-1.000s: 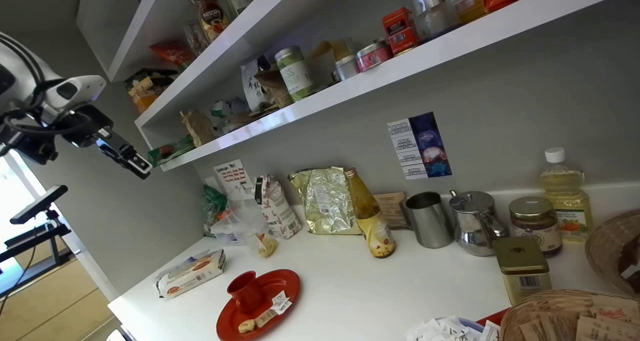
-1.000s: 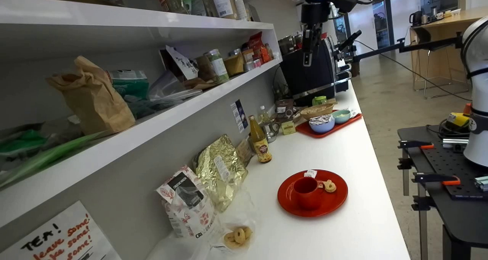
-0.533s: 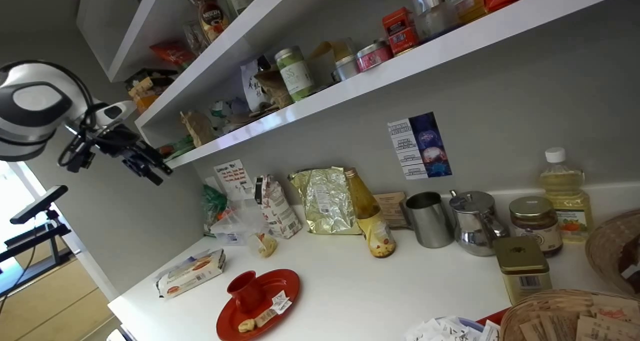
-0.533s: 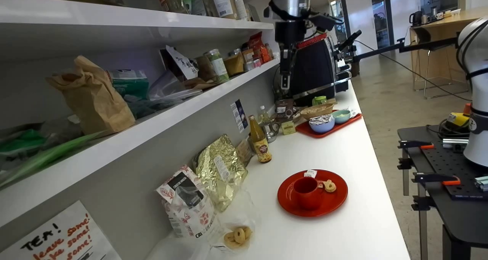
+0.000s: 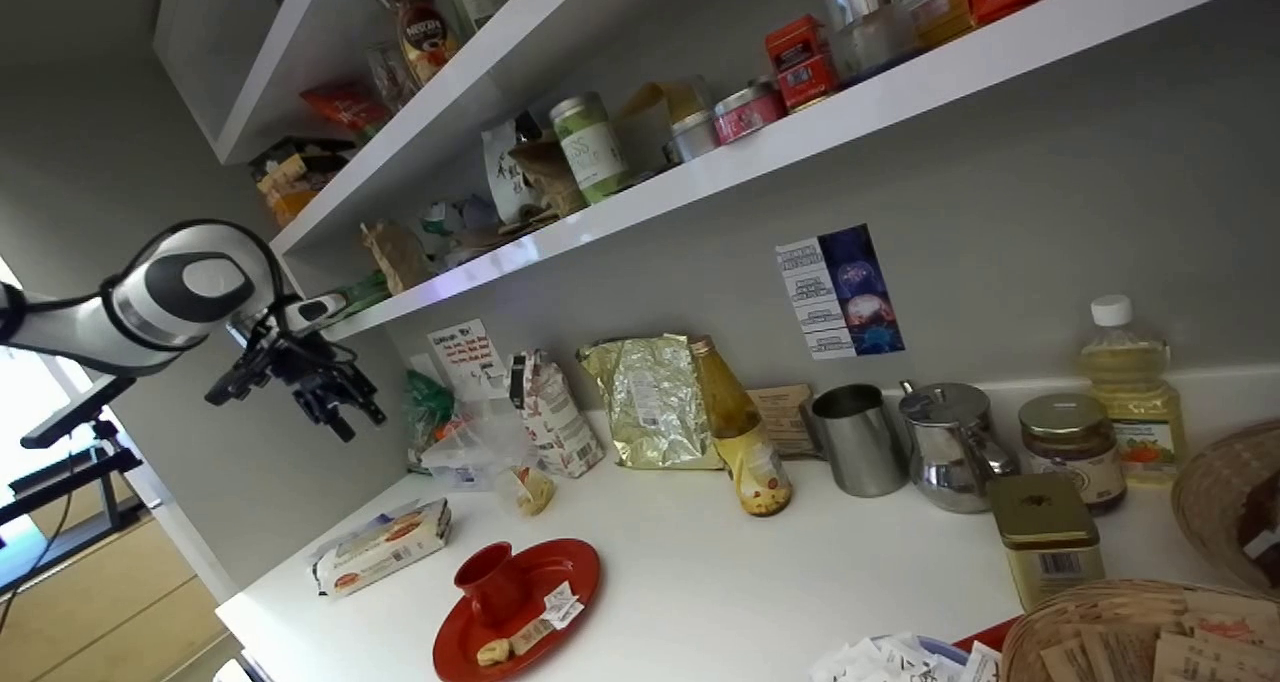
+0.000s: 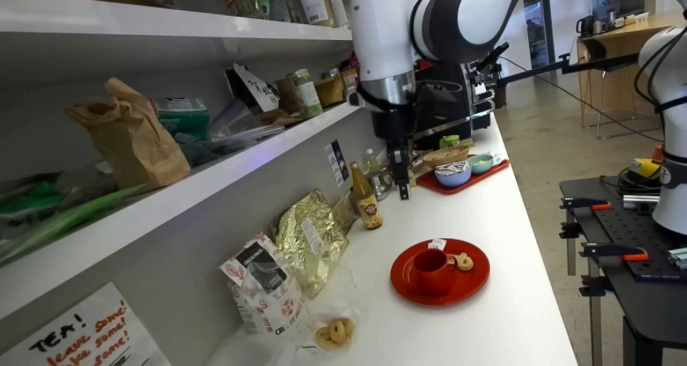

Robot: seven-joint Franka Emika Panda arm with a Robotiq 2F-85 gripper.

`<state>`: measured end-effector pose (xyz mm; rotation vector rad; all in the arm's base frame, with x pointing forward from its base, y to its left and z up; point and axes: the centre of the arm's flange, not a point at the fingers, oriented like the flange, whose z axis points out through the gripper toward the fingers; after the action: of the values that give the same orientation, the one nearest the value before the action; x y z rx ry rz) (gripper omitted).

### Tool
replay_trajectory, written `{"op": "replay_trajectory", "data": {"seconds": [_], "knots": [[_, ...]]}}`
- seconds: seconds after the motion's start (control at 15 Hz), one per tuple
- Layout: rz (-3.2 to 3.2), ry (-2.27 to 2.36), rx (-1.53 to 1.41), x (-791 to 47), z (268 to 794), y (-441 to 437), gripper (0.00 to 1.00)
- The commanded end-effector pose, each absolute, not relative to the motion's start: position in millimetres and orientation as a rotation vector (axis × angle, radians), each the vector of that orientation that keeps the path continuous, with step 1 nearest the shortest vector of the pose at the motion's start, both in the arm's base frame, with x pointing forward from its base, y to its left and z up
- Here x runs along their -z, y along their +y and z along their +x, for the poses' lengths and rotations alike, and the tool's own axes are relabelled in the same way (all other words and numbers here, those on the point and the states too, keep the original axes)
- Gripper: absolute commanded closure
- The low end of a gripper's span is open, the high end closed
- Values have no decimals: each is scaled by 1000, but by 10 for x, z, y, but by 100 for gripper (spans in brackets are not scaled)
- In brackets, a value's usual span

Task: Take the red cup off of the plate

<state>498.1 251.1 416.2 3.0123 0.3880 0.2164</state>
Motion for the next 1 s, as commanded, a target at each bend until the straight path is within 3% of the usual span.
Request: {"op": "replay_trajectory", "data": {"seconds": [0.0,0.4,0.93], "knots": [[2955,383,-84,-3618,5281,2754,0],[2889,338,167,-2739,5425,2754,0],[2879,238,257,-2583,5792,2485,0]]}}
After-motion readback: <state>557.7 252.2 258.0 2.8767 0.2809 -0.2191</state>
